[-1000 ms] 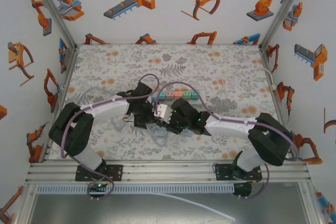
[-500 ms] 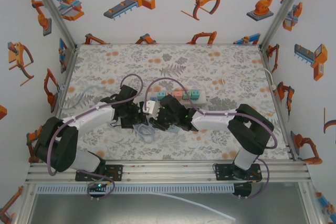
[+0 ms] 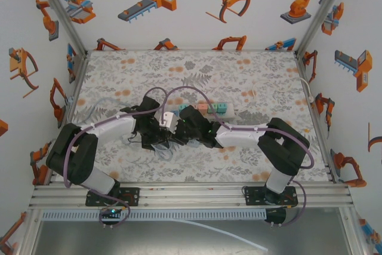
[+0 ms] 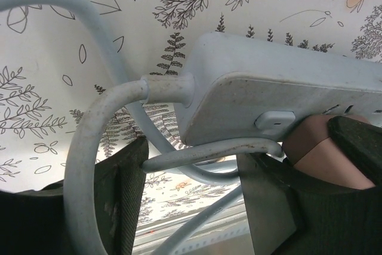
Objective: Pull the plug off the socket
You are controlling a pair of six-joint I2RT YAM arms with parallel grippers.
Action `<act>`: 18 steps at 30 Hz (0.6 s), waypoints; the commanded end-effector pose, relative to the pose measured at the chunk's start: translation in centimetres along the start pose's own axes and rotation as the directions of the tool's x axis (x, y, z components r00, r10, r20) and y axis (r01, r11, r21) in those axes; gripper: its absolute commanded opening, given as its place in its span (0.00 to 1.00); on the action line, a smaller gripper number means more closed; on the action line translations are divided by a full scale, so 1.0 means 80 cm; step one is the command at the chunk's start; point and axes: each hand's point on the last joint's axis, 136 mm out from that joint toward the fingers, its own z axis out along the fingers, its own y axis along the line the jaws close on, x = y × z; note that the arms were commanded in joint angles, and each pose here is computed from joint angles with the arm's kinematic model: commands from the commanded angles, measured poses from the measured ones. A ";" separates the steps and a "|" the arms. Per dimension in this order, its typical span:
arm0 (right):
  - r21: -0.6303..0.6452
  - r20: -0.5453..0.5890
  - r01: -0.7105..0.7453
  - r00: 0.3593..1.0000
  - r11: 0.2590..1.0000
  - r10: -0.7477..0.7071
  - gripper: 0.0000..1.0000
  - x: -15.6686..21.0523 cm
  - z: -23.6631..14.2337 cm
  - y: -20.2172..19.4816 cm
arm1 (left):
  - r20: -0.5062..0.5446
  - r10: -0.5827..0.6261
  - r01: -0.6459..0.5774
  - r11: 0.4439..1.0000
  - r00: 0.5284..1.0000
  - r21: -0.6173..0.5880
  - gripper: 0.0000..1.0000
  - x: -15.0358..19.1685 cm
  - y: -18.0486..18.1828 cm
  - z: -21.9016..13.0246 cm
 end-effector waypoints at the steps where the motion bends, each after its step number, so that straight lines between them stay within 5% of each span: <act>1: -0.044 0.211 0.039 0.977 0.998 -0.028 0.00 -0.085 -0.012 0.012 | -0.103 -0.040 0.027 0.991 0.994 -0.130 0.58 0.047 0.051 0.037; 8: 0.004 0.091 0.039 0.995 0.999 -0.039 0.00 -0.019 0.007 0.007 | 0.041 0.087 -0.091 0.991 0.995 0.101 0.76 0.044 0.007 -0.021; 18: -0.040 0.103 -0.006 0.995 0.999 0.010 0.00 -0.016 0.011 0.017 | 0.214 -0.020 -0.017 0.986 0.977 0.166 0.71 0.021 -0.001 -0.079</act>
